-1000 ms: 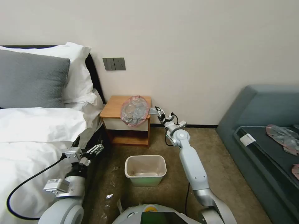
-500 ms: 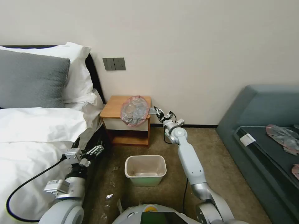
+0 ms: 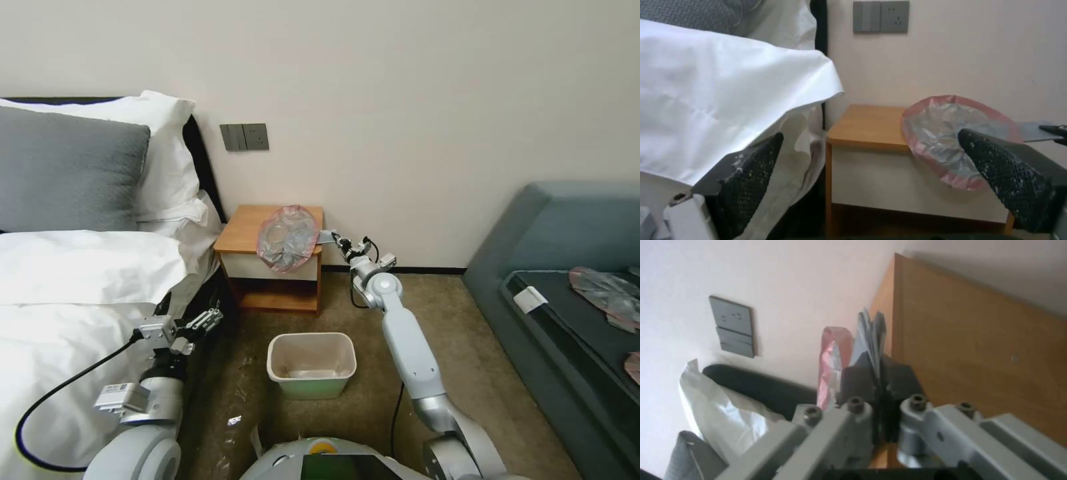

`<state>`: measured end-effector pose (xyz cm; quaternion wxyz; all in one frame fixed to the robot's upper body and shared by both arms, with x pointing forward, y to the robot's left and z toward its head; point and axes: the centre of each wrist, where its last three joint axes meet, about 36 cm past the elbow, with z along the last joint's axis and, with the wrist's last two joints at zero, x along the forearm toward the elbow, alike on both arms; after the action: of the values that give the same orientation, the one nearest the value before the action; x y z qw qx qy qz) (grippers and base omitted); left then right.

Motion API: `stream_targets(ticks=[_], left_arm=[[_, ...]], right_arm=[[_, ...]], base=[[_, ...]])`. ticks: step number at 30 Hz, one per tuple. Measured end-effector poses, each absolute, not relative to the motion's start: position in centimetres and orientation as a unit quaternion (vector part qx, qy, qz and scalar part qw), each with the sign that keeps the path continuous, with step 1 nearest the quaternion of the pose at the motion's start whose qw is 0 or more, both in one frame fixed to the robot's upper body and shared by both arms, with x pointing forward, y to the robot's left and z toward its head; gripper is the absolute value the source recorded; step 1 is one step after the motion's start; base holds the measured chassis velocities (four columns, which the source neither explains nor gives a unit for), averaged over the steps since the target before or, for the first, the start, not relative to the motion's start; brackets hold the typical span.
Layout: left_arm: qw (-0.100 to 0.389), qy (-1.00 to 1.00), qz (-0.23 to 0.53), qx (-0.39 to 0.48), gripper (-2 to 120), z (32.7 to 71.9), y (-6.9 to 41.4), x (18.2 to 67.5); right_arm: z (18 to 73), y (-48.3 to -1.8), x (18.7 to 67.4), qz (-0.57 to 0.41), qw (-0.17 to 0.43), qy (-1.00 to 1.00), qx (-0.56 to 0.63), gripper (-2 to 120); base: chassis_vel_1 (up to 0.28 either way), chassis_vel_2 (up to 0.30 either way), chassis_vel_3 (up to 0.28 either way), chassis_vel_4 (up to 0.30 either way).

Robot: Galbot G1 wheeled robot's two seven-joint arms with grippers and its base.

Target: Pick up the garbage bag from the table and place it over the trash can.

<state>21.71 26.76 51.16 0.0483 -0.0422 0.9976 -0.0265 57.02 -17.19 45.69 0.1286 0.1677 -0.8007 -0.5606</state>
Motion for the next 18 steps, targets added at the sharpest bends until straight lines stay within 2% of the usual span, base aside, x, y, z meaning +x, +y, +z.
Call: stream_targets(ticks=[3,11,15,18], left_arm=[[0.050,0.998,-0.026,-0.043,100,51.2,26.8,21.8],[0.061,0.997,-0.032,-0.032,100,51.4,26.5,22.3],[0.065,0.997,-0.033,-0.028,100,51.5,26.5,22.5],[0.068,0.997,-0.036,-0.024,100,51.6,26.5,22.6]], right_arm=[[46.0,-17.1,56.3,-0.559,0.120,-0.803,0.166,0],[48.4,-16.6,51.0,-0.551,0.121,-0.811,0.156,0],[49.8,-16.6,47.9,-0.552,0.129,-0.811,0.147,0],[51.0,-16.5,43.8,-0.545,0.143,-0.814,0.142,0]], base=[[0.000,0.000,0.000,0.000],[0.000,0.000,0.000,0.000],[0.000,0.000,0.000,0.000],[0.000,0.000,0.000,0.000]])
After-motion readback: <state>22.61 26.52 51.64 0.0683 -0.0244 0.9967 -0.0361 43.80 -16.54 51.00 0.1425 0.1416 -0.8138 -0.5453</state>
